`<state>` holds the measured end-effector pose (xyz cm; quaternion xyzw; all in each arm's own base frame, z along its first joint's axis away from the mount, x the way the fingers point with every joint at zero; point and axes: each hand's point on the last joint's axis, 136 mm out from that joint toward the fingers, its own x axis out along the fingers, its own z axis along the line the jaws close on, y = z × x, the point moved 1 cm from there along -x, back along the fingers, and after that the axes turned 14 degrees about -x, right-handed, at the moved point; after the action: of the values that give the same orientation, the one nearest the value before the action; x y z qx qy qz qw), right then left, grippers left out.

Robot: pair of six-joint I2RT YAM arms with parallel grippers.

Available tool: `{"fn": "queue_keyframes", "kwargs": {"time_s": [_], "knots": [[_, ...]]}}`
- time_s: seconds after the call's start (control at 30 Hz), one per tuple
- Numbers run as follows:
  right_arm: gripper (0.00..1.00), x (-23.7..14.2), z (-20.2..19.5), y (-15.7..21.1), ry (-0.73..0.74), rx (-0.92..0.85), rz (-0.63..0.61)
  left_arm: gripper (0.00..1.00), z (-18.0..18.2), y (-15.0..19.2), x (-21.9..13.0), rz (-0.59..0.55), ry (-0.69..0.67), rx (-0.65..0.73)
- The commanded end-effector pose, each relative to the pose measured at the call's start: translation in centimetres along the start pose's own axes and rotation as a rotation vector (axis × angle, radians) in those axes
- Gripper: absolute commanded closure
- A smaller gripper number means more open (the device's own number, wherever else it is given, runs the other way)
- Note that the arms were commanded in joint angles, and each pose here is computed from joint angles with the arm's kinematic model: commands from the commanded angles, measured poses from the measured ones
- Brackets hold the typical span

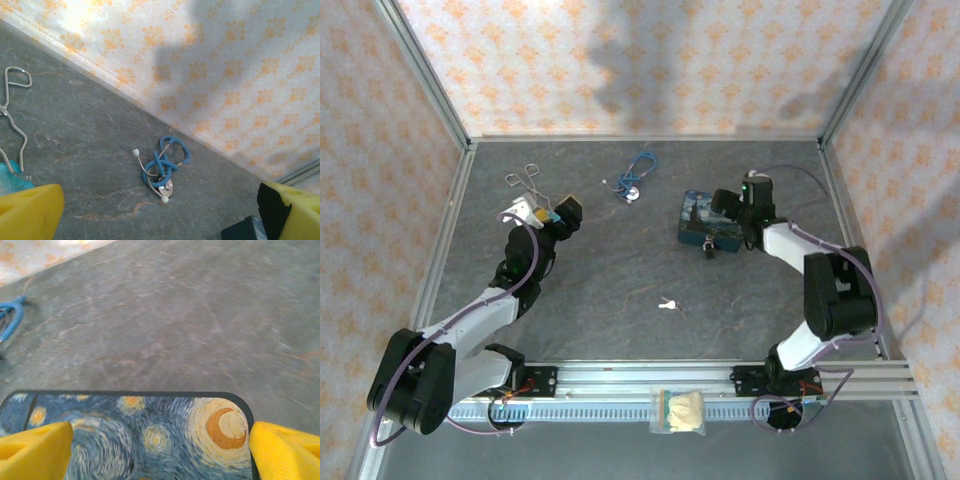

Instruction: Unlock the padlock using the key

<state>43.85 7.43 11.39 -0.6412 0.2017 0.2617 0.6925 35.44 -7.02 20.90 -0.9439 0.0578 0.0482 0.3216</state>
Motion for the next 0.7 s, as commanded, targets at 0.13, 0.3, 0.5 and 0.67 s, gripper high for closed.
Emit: {"fn": "queue_keyframes", "kwargs": {"time_s": [0.13, 0.3, 0.5, 0.67], "knots": [[0.11, 4.1, 7.4, 4.4, -0.14, -0.1, 0.202, 0.01, 0.2, 1.7, 0.2, 0.074, 0.02, -0.043], [0.12, 3.9, 10.1, 2.8, -0.201, -0.023, 0.164, 0.01, 0.8, 2.5, 0.1, 0.097, 0.02, -0.082], [0.07, 0.5, 8.2, -0.3, -0.094, -0.06, 0.089, 0.01, 0.5, 4.1, 1.0, 0.178, 0.039, -0.093], [0.03, -0.6, 6.0, 2.2, -0.046, -0.149, 0.162, 0.01, 0.0, 5.9, 1.8, 0.257, 0.076, -0.128]]}}
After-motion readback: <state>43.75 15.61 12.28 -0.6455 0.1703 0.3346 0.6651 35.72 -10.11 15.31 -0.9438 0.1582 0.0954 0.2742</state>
